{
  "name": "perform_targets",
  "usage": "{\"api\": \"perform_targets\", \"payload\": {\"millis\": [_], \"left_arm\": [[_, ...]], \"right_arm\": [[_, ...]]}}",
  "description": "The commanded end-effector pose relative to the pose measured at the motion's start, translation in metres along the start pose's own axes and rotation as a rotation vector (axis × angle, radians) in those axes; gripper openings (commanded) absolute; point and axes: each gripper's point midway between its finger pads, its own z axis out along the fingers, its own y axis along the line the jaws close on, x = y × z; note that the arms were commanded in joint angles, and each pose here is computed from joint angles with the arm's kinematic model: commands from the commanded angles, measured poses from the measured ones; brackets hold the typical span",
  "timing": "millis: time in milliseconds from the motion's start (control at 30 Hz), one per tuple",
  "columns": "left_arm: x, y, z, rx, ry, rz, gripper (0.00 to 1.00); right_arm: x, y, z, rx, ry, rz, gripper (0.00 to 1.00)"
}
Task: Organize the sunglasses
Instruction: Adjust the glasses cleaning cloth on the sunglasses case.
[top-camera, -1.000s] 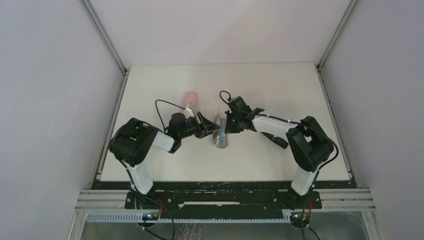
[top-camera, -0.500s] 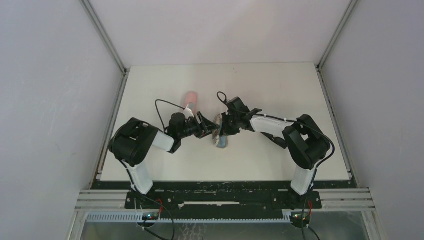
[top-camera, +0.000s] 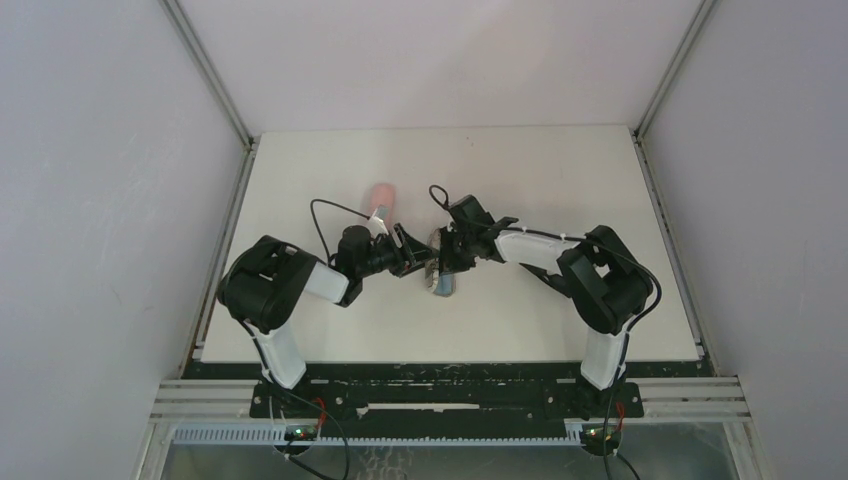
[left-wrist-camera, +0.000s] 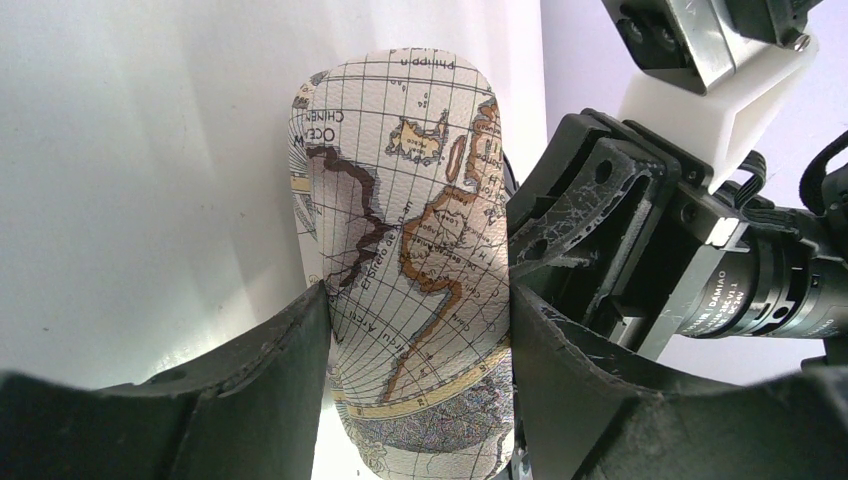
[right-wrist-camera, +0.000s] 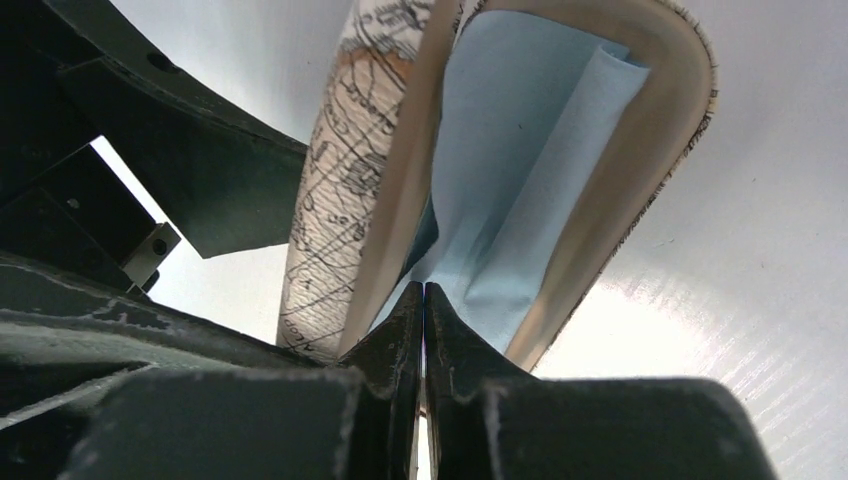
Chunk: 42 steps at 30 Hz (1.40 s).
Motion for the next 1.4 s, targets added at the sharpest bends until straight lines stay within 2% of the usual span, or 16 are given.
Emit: {"api": "perform_targets", "payload": {"millis": [0, 367, 833, 1133, 1367], "left_arm": [[-0.008, -0.023, 0.002, 0.081, -0.020, 0.037, 0.27], [-0.009, -0.023, 0.002, 0.082, -0.020, 0.036, 0.27], [-0.009, -0.024, 0.002, 0.083, -0.020, 0.037, 0.27], [-0.009, -0.023, 0.001, 0.081, -0.020, 0.036, 0.27], [-0.008, -0.023, 0.001, 0.082, -0.018, 0.038, 0.27]], "right_arm": [[-0.015, 0.018, -0.001, -0.045, -0.038, -0.034, 0.00], [-0.012, -0.006, -0.004, 0.106, -0.030, -0.046, 0.00], [-0.018, -0.020, -0.023, 0.210, -0.072, -0.061, 0.00], [-0.028, -0.008, -0.038, 0.187, -0.120, -0.074, 0.00], [-0.034, 0.010, -0.036, 0.088, -0.157, -0.076, 0.00]]}}
